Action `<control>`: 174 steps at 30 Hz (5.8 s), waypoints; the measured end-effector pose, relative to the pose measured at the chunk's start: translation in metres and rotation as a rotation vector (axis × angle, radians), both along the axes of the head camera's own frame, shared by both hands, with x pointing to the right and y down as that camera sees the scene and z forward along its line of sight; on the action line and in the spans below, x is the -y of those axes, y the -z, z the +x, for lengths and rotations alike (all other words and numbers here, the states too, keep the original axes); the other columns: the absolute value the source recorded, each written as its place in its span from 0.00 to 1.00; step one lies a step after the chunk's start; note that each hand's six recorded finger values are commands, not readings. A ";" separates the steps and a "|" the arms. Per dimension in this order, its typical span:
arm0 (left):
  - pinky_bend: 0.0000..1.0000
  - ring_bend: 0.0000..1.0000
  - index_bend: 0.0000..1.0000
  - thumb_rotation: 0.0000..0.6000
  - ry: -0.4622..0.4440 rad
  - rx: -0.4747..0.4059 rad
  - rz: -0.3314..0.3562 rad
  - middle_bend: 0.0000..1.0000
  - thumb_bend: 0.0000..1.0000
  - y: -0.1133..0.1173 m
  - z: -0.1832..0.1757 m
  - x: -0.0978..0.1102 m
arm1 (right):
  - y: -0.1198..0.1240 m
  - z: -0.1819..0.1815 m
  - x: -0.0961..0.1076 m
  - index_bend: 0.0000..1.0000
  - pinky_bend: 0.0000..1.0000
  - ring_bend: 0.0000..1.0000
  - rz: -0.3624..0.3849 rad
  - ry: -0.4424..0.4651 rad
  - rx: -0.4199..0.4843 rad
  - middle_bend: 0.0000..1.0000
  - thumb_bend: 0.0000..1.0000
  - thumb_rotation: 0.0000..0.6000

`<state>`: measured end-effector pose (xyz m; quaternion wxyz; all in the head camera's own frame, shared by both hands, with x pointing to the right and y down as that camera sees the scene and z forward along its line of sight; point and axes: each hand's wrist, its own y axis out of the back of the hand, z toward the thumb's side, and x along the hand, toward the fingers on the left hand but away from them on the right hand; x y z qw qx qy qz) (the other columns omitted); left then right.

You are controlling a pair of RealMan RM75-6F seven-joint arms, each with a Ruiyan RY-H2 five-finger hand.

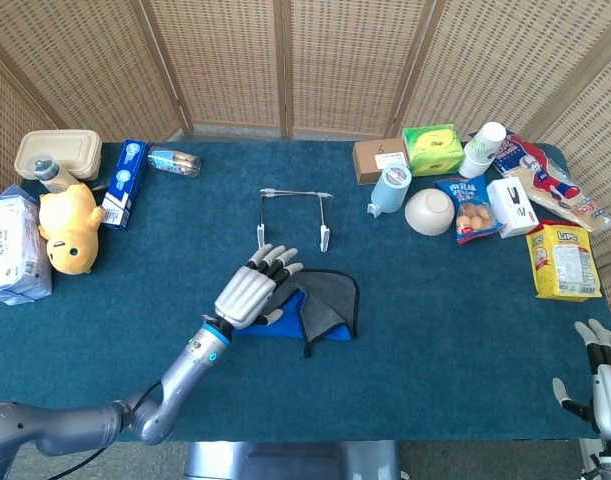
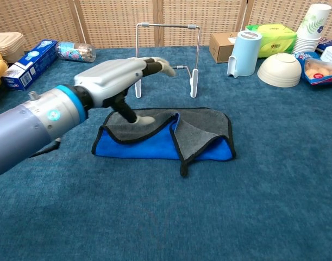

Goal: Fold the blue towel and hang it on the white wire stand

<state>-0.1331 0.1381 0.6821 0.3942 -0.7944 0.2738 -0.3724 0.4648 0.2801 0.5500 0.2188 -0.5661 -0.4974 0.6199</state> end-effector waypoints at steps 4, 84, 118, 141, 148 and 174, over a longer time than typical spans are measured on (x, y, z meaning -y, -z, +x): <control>0.00 0.00 0.16 1.00 -0.008 0.023 -0.018 0.07 0.36 -0.004 -0.005 -0.003 | -0.002 -0.002 0.001 0.06 0.00 0.00 -0.003 0.002 0.002 0.05 0.33 1.00; 0.00 0.00 0.14 1.00 0.261 0.157 0.127 0.08 0.44 -0.043 -0.063 0.017 | 0.011 0.000 -0.005 0.06 0.00 0.00 0.011 -0.022 -0.018 0.04 0.33 1.00; 0.00 0.00 0.14 1.00 0.171 0.144 0.015 0.08 0.41 -0.064 -0.028 0.014 | 0.019 0.004 -0.009 0.06 0.00 0.00 0.020 -0.039 -0.036 0.04 0.32 1.00; 0.00 0.00 0.14 1.00 0.199 0.132 0.103 0.08 0.41 -0.047 -0.041 0.022 | 0.021 -0.002 -0.007 0.06 0.00 0.00 0.024 -0.027 -0.028 0.04 0.33 1.00; 0.00 0.00 0.15 1.00 0.181 0.063 0.077 0.08 0.41 -0.030 -0.035 0.014 | 0.024 -0.005 -0.003 0.06 0.00 0.00 0.028 0.007 -0.030 0.04 0.32 1.00; 0.00 0.00 0.20 1.00 0.242 0.031 0.058 0.10 0.41 0.078 -0.166 -0.026 | -0.031 -0.146 0.082 0.10 0.00 0.00 -0.037 0.506 0.197 0.05 0.21 1.00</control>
